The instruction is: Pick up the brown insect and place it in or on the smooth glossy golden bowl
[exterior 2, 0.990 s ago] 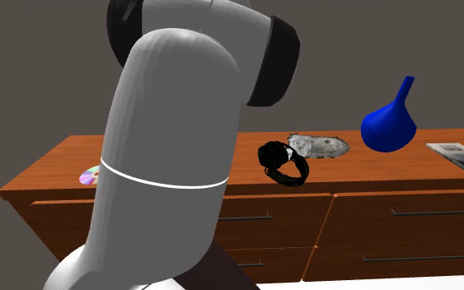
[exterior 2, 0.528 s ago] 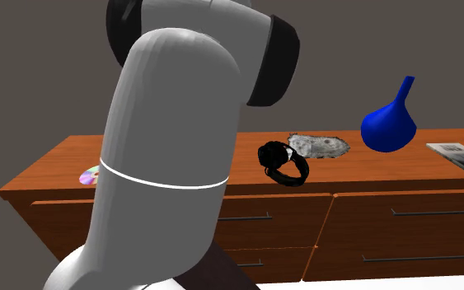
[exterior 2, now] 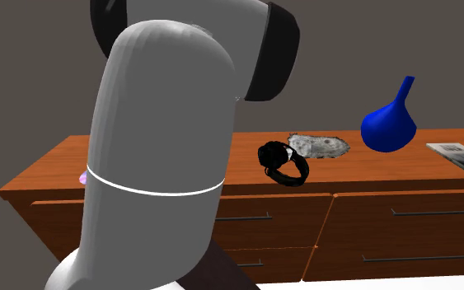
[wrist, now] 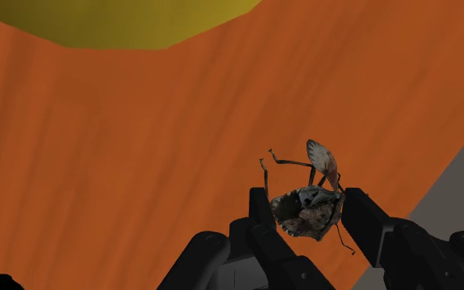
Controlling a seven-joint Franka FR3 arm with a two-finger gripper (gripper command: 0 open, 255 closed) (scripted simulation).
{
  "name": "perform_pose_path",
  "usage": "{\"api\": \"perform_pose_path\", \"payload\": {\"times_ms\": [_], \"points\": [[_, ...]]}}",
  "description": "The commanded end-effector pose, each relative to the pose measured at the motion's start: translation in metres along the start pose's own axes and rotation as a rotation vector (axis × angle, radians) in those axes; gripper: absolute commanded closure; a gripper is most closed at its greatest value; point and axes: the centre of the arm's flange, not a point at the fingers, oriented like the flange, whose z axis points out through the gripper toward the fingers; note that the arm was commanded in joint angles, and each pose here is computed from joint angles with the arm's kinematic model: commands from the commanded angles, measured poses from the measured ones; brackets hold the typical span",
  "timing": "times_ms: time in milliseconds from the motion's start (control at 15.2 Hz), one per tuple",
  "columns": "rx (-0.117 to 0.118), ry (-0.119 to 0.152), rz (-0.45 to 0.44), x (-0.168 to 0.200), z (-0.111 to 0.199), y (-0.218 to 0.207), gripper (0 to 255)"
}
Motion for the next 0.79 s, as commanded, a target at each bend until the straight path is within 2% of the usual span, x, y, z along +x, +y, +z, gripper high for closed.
{"api": "perform_pose_path", "payload": {"times_ms": [0, 726], "points": [[0.000, 0.000, 0.000, 0.001, -0.011, -0.001, 255], [0.000, 0.000, 0.000, 0.005, -0.069, -0.006, 255]]}}
